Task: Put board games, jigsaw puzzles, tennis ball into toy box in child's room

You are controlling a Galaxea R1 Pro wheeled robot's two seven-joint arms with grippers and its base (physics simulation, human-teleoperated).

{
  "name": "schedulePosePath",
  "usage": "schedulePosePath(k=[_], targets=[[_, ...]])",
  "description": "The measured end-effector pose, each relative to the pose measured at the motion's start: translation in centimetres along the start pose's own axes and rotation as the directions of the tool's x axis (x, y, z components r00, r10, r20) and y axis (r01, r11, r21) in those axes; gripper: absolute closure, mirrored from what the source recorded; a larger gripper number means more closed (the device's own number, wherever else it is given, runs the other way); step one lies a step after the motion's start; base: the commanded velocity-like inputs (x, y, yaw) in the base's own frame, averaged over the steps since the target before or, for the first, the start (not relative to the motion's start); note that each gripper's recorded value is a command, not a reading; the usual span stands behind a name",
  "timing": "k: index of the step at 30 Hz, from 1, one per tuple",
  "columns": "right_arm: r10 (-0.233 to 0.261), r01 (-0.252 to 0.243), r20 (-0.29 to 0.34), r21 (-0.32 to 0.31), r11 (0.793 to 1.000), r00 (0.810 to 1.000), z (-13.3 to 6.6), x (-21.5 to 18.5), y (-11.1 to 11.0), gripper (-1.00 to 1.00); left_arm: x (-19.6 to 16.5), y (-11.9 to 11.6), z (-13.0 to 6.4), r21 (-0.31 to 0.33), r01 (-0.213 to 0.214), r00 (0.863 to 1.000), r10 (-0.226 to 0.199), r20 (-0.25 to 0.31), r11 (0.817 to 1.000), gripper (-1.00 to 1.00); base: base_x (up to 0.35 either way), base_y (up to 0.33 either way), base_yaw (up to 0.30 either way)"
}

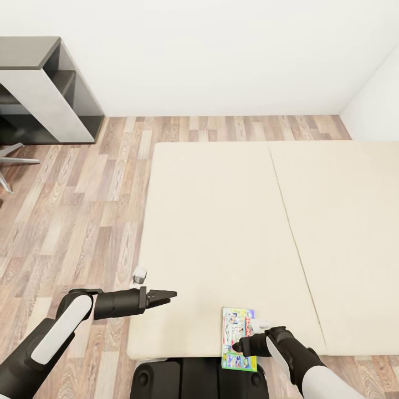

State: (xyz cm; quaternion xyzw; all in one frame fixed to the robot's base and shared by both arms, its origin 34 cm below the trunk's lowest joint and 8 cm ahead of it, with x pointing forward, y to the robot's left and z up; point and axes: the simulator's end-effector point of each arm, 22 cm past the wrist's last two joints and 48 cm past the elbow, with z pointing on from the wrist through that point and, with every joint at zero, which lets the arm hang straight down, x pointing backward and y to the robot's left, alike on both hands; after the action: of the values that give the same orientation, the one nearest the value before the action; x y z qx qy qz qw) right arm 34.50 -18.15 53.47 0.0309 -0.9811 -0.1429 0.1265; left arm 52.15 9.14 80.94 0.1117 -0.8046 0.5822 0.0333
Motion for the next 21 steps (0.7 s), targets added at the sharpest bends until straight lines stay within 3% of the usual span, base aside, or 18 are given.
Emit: schedulePosePath(k=[21], targets=[[-0.007,0.007,-0.001,-0.008,1.000,1.000,0.14,-0.03,0.70,-1.00,0.00,0.01,-0.01,0.000,0.000,1.000,0.000,0.000,1.000,-1.00,0.000,0.106,0.000]])
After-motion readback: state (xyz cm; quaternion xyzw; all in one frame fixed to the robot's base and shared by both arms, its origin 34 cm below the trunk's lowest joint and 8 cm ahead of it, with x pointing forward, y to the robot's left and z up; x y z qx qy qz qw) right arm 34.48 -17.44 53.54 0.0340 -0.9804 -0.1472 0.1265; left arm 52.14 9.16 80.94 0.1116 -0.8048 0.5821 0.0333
